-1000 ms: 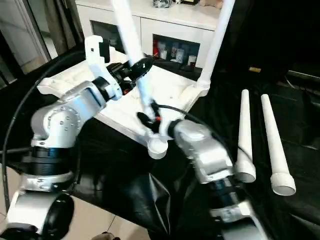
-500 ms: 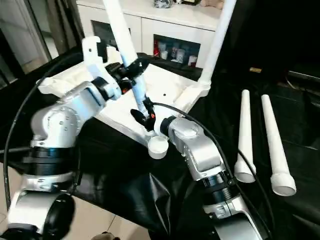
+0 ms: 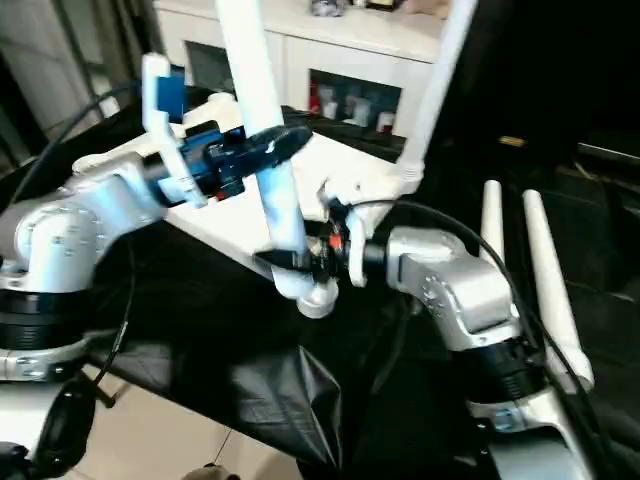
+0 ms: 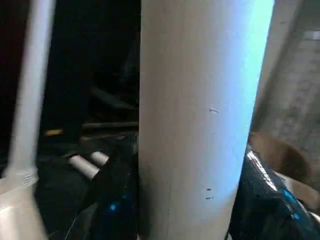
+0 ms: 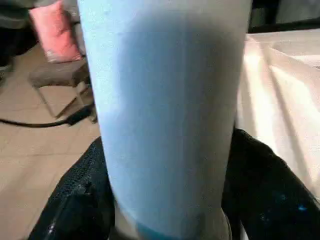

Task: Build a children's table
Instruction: Rotate table base

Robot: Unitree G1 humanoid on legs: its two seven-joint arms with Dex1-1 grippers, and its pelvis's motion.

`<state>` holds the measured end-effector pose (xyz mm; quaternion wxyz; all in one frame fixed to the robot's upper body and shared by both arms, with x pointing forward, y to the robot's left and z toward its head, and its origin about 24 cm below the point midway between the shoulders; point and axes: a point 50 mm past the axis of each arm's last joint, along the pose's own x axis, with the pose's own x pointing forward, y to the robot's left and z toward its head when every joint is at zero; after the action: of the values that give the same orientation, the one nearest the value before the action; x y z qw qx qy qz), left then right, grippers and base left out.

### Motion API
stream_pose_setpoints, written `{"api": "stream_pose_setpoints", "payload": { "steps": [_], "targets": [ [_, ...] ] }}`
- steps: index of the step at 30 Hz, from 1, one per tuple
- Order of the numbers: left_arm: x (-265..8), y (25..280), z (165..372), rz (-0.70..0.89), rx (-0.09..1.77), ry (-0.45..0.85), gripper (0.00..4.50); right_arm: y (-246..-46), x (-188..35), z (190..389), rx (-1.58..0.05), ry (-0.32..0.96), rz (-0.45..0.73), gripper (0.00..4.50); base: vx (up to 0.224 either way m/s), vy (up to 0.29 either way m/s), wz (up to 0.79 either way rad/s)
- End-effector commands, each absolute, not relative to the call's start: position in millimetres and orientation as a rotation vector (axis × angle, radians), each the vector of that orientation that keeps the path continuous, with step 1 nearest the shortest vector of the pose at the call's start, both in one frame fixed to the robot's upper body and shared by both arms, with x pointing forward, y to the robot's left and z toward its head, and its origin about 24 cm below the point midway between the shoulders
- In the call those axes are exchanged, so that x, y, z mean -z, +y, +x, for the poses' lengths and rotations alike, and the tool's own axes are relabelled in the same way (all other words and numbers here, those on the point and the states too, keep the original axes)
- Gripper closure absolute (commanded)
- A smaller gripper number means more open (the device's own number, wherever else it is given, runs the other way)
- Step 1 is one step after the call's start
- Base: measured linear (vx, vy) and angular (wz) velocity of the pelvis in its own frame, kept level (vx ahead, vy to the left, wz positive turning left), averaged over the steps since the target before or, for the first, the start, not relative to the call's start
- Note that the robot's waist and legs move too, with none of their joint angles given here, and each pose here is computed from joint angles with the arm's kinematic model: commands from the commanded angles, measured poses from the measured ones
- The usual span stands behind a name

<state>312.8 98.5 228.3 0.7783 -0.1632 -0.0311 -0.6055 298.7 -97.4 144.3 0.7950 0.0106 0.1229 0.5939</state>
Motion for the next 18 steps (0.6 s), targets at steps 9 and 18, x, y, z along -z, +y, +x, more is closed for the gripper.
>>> {"api": "stream_pose_setpoints", "payload": {
  "steps": [9,18],
  "targets": [
    [-240,97,302,-0.354,1.413,-0.134,2.66,-100.3,-141,299.4,-1.245,0.309,0.05,2.29,0.0,0.0,0.0],
    [-220,100,343,-0.333,0.892,-0.018,1.99,-97.5,-140,306.0,-1.15,0.295,0.05,2.47,0.0,0.0,0.0]
  ]
}}
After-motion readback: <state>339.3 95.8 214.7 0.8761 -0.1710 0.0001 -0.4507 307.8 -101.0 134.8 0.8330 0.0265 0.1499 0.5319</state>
